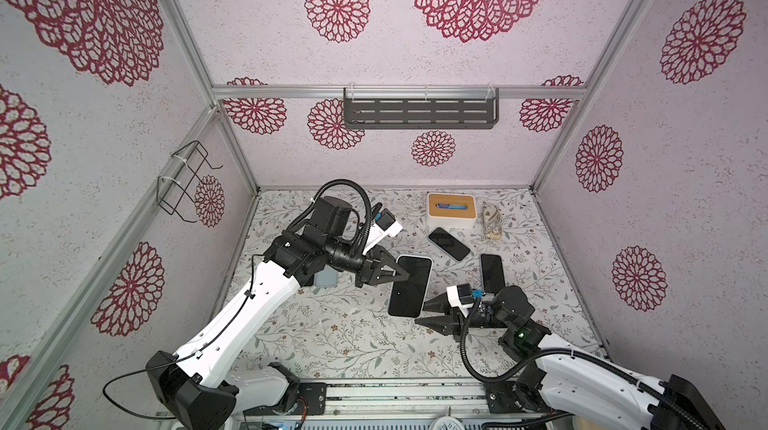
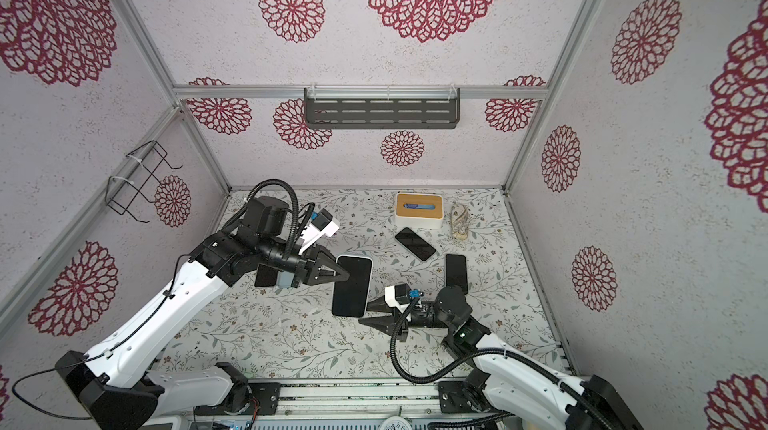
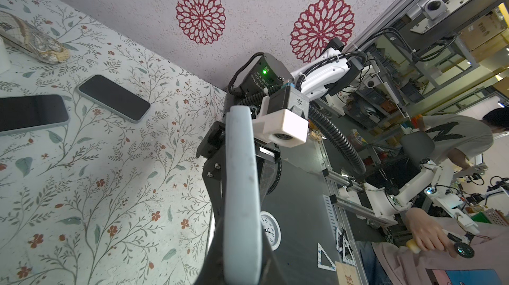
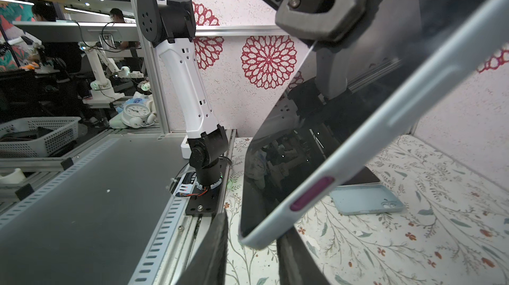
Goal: Take the phone out of the phone case
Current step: Remove the phone case from the phone.
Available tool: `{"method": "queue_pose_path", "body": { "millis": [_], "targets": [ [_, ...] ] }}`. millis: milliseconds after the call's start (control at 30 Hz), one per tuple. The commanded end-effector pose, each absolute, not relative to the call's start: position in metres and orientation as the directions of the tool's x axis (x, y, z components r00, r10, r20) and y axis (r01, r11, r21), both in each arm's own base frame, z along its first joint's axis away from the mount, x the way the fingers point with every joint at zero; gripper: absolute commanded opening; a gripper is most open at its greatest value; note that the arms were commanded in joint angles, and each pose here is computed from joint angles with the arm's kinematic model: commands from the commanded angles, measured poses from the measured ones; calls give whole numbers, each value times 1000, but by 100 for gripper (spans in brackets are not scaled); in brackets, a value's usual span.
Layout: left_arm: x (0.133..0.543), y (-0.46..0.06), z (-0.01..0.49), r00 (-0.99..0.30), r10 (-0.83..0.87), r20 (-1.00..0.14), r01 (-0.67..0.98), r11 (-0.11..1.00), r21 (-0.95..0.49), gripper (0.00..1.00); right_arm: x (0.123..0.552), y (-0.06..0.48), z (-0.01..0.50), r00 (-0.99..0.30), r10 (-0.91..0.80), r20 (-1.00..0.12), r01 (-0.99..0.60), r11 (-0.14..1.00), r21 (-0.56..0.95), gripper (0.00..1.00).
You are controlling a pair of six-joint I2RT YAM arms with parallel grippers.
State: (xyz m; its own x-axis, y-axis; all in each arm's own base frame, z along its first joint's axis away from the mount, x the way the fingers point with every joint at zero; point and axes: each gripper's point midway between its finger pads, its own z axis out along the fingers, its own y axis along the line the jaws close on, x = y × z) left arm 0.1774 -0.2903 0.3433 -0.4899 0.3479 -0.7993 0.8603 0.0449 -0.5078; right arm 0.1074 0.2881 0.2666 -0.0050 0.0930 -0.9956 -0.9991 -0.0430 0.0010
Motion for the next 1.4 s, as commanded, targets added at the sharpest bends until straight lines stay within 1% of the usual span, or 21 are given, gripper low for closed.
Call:
{"method": "queue_pose_path", "body": {
  "millis": [0, 133, 333, 467, 533, 667, 800, 1000, 1200, 1367],
  "targets": [
    [175, -291, 360, -444, 312, -840, 882, -14, -471, 0, 103, 288, 289, 45, 152, -987, -997, -62, -55, 28],
    [176, -291, 361, -448, 308, -839, 880, -13, -474, 0, 104, 289, 287, 42, 153, -987, -997, -60, -52, 25],
    [177, -292, 363, -445, 302, -843, 882, -14, -471, 0, 103, 288, 286, 44, 156, -987, -997, -61, -54, 27],
    [177, -292, 363, -448, 300, -842, 881, -11, -472, 0, 103, 287, 285, 50, 158, -986, -997, -57, -59, 25],
    [178, -292, 364, -447, 299, -843, 882, -11, -471, 0, 103, 288, 284, 49, 155, -987, -997, -59, -59, 21],
    [179, -292, 363, -453, 297, -841, 879, -10, -477, 0, 103, 286, 284, 66, 161, -985, -996, -46, -75, 12],
    [186, -294, 361, -470, 293, -832, 872, 8, -490, 0, 103, 285, 286, 87, 168, -982, -995, -36, -94, 9],
    [199, -302, 356, -524, 261, -810, 843, 25, -538, 0, 103, 284, 293, 132, 191, -973, -990, -21, -138, 6],
    [219, -316, 336, -638, 249, -729, 758, 38, -651, 0, 105, 281, 304, 206, 233, -950, -978, 27, -206, 5],
    [226, -326, 317, -693, 253, -676, 706, 46, -707, 0, 114, 277, 316, 276, 261, -925, -960, 116, -253, 6]
  ]
}}
